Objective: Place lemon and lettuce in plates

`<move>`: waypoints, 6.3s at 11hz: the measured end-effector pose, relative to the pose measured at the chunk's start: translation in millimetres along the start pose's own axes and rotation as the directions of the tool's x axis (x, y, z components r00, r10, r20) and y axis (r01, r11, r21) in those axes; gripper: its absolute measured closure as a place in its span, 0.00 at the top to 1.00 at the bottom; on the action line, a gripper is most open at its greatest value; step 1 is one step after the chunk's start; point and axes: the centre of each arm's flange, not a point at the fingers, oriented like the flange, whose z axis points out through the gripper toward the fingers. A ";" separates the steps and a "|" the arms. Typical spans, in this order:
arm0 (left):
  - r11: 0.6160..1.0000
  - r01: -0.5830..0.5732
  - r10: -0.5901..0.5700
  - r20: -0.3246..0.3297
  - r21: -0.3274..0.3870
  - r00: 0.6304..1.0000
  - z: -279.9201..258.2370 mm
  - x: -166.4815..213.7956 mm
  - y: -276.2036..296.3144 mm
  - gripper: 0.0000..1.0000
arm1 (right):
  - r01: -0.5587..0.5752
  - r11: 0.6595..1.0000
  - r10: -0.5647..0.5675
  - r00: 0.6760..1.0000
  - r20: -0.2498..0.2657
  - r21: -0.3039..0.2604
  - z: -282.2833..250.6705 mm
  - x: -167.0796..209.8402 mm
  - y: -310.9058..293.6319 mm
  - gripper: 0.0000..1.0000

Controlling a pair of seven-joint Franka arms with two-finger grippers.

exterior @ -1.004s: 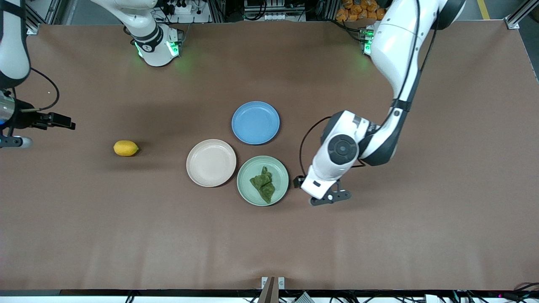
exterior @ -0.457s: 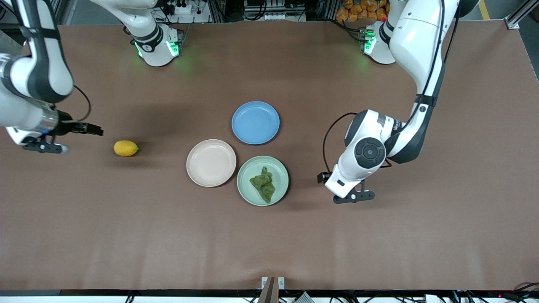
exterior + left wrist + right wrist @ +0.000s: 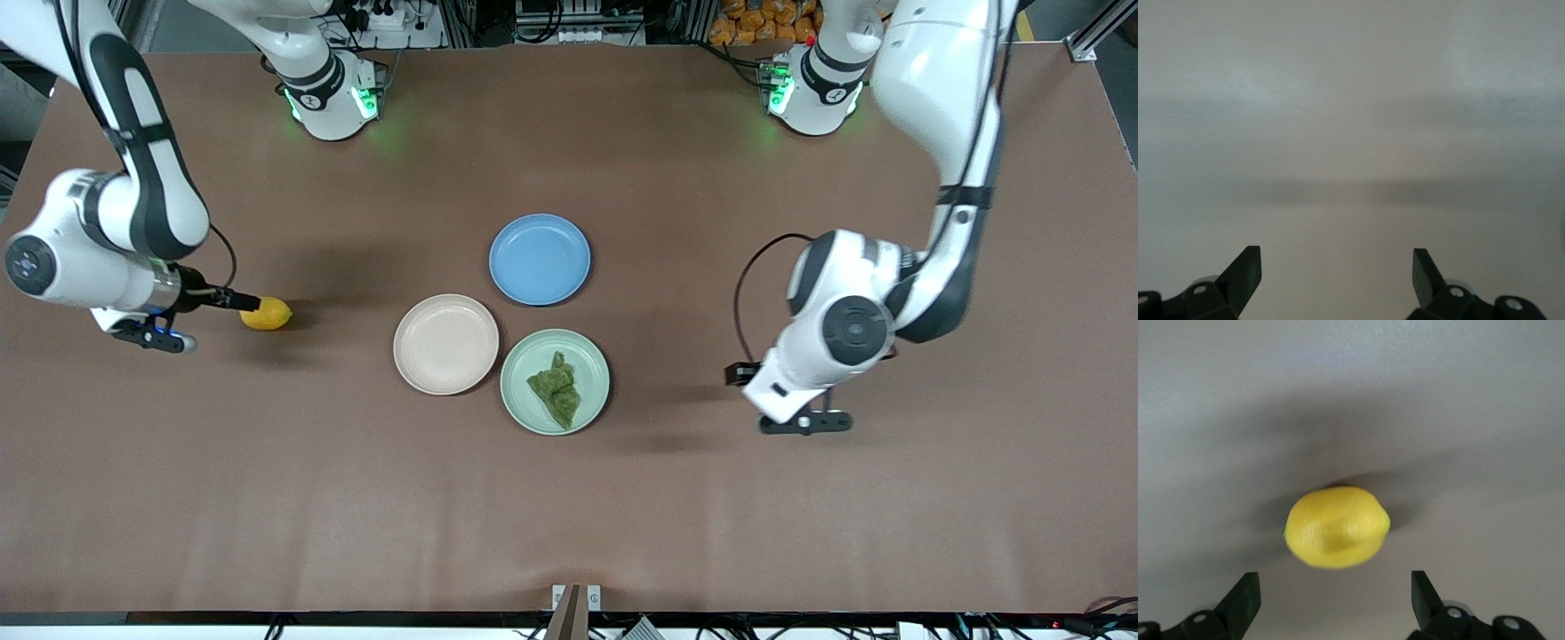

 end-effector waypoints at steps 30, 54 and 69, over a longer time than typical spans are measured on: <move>0.998 0.060 -0.061 -0.123 -0.010 0.990 -232.2 -64.4 -189.9 1.00 | -0.421 0.907 0.419 0.906 0.053 0.022 0.4 -31.5 -288.5 0.88; 0.998 0.037 -0.044 -0.117 -0.060 0.992 -289.7 -104.3 -202.8 1.00 | -0.322 0.945 0.324 0.945 0.038 -0.060 10.1 17.9 -244.7 1.00; 0.997 0.044 -0.050 -0.108 -0.061 0.993 -286.3 -103.4 -206.3 1.00 | -0.138 0.987 0.136 0.990 -0.025 -0.080 8.4 27.1 -81.9 1.00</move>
